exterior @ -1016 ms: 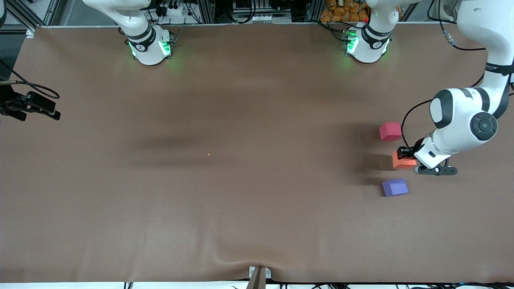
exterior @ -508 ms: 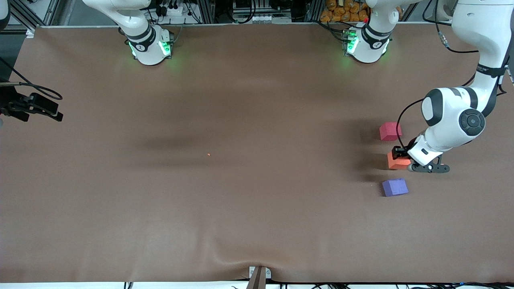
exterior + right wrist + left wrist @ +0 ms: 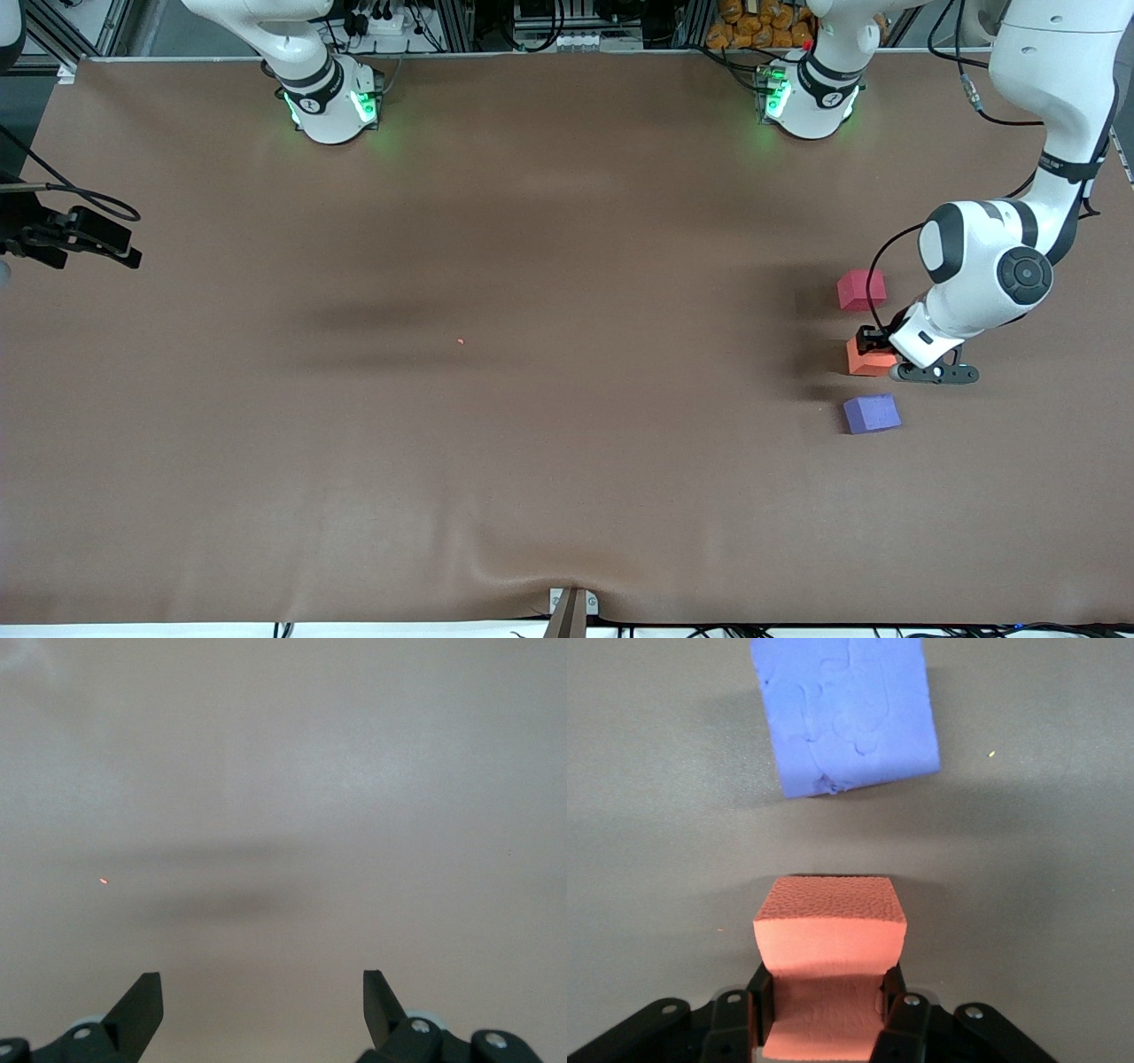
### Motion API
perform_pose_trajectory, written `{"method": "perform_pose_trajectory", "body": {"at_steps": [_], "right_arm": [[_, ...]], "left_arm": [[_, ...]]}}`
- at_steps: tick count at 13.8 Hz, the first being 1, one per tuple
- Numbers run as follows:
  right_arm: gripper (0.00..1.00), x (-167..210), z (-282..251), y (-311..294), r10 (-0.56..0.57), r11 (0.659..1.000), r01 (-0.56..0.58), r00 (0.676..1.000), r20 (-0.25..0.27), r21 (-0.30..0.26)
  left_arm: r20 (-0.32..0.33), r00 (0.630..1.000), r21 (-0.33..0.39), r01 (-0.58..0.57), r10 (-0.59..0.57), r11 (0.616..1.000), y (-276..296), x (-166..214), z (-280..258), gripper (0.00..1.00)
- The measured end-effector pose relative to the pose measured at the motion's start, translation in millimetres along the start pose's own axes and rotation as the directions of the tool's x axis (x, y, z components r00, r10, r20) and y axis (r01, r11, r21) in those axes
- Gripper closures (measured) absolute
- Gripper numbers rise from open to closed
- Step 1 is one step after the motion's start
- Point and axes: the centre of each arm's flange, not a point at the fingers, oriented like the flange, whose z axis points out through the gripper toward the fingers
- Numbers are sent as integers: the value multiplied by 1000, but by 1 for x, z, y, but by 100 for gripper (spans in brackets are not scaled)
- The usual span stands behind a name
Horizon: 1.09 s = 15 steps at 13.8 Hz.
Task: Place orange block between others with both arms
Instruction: 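Open the left gripper and release the orange cube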
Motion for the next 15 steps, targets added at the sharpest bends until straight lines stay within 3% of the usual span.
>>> {"method": "perform_pose_trajectory", "body": {"at_steps": [6,8,11,15], "right_arm": [[0,0,0,0,0,1000,0,1000,0,0],[0,0,0,0,0,1000,0,1000,0,0],[0,0,0,0,0,1000,0,1000,0,0],[0,0,0,0,0,1000,0,1000,1,0]], "left_arm": [[4,1000,-3,-3,4,1000,2,0,5,51],[8,1000,-4,-3,3,1000,2,-1,8,37],[-8,1000,-2,-2,2,1000,1,3,4,3],[-80,997,17,1,0,1000,-3,25,-56,0]]}}
